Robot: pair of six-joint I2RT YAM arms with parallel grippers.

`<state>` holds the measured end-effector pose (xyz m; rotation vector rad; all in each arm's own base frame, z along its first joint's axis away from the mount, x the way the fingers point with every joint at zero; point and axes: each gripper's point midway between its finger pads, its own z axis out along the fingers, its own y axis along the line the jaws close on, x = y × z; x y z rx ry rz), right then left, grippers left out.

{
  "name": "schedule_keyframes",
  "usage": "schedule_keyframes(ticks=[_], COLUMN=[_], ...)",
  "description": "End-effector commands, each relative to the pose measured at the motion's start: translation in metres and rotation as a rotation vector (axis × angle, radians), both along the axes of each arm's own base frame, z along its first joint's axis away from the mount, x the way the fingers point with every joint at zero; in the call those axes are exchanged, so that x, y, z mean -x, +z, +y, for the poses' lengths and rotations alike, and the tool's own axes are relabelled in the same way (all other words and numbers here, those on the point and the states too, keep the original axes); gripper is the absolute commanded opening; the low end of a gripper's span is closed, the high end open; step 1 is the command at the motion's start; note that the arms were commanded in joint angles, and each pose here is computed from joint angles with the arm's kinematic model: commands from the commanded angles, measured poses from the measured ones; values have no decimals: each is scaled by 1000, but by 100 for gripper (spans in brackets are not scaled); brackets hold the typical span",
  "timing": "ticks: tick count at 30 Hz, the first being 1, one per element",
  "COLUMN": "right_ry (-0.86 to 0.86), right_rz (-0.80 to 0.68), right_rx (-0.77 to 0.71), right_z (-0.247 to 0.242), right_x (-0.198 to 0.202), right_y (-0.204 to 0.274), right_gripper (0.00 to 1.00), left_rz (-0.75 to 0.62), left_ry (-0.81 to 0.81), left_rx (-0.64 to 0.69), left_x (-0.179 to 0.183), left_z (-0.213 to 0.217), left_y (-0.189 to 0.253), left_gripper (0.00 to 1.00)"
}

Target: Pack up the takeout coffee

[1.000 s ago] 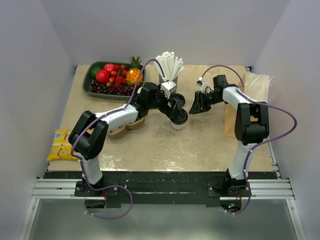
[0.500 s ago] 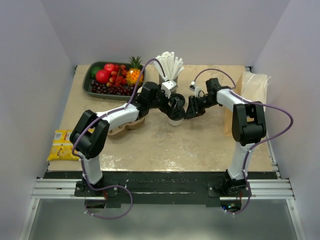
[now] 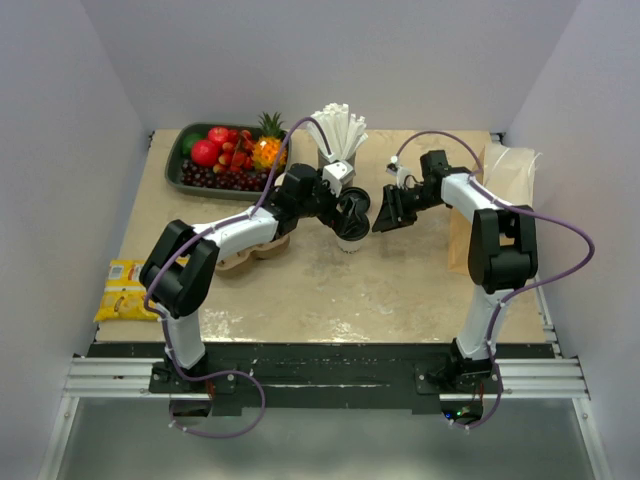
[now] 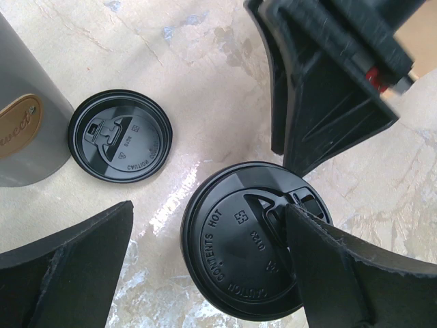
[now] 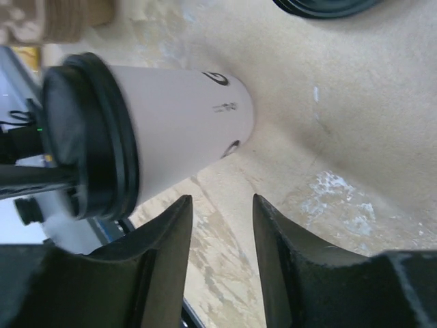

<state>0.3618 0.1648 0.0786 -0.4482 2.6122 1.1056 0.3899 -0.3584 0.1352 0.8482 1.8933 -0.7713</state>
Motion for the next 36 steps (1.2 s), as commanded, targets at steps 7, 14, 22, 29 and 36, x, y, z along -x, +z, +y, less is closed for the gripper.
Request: schedule_keyframes(ticks=[7,14,22,29,36], right_ry=[82,79,31,22,25], right_rz=[-106,-46,42,97,140], right_rx=[-315,-293,-254,-240,-260], right_z=[26,34,32,31,33], right_x=[-20,-18,-13,-7,-3], right_y=[94,72,40,23,14], right_gripper=[73,68,63,54,48], left_rz=[-25,-29,-27,-43,-30], left_ry=[-8,-7,-18,-43,-116], left_rx=[18,24,25,37,83], left_x=[-3,-4,-3,1,23], left_z=[-4,-5,-6,-5,8], left_y=[2,5,6,18,43], left_gripper=[97,97,97,97,97])
